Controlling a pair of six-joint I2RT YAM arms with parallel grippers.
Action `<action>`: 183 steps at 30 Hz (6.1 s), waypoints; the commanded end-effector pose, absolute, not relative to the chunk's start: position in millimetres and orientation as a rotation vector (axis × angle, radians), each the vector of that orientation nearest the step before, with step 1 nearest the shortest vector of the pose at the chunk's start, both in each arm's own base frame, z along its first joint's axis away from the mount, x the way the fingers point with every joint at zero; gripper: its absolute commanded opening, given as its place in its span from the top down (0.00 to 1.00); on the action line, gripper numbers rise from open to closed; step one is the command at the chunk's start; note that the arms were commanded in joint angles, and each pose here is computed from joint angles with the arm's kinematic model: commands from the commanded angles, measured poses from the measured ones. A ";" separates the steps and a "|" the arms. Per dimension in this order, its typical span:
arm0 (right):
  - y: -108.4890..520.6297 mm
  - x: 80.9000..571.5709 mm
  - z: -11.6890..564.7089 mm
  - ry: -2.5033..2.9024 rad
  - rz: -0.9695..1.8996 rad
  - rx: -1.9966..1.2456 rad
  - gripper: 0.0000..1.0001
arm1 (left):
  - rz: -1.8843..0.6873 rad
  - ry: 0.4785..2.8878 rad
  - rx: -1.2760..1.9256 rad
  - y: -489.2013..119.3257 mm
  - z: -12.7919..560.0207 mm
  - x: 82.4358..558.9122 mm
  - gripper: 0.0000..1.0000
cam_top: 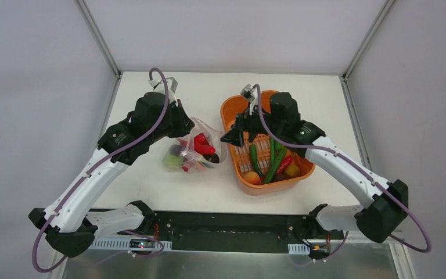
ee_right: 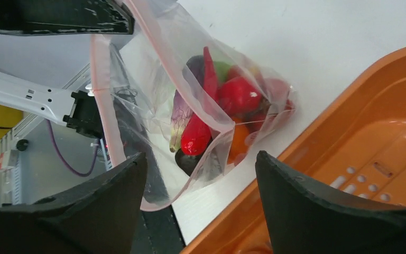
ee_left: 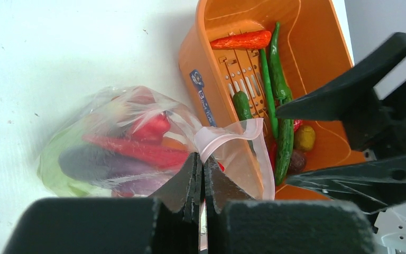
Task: Place the food in the zip-top bag and seal the zipper
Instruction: Adjust the zipper food storage bag at the center of the board.
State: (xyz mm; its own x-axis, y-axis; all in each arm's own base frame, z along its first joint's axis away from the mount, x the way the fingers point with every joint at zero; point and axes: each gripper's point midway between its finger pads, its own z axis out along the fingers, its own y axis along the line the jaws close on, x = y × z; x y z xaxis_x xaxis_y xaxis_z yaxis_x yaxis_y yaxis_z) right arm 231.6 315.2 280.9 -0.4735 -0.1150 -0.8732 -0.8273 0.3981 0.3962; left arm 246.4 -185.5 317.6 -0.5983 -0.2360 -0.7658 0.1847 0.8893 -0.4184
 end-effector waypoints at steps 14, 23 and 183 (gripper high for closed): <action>372.0 239.8 283.0 1.971 1.010 -0.806 0.96 | -0.539 2.031 -0.041 -160.4 350.1 238.9 1.00; 387.2 276.5 377.7 1.708 1.076 -0.566 1.00 | -0.459 2.127 0.204 -144.3 341.4 204.7 0.62; 258.6 -2.1 417.9 1.082 2.007 -1.880 1.00 | -0.716 1.817 0.422 -178.0 332.8 190.4 0.02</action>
State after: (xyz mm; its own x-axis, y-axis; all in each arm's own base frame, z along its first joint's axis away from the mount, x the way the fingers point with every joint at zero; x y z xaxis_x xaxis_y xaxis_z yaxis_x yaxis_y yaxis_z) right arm -18.1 252.1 442.7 -0.2547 -0.2835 -0.9245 -0.5957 -0.7071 0.3810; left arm 192.2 -171.1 318.2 -0.4124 -0.0572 -0.9092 0.5301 0.7966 -0.2906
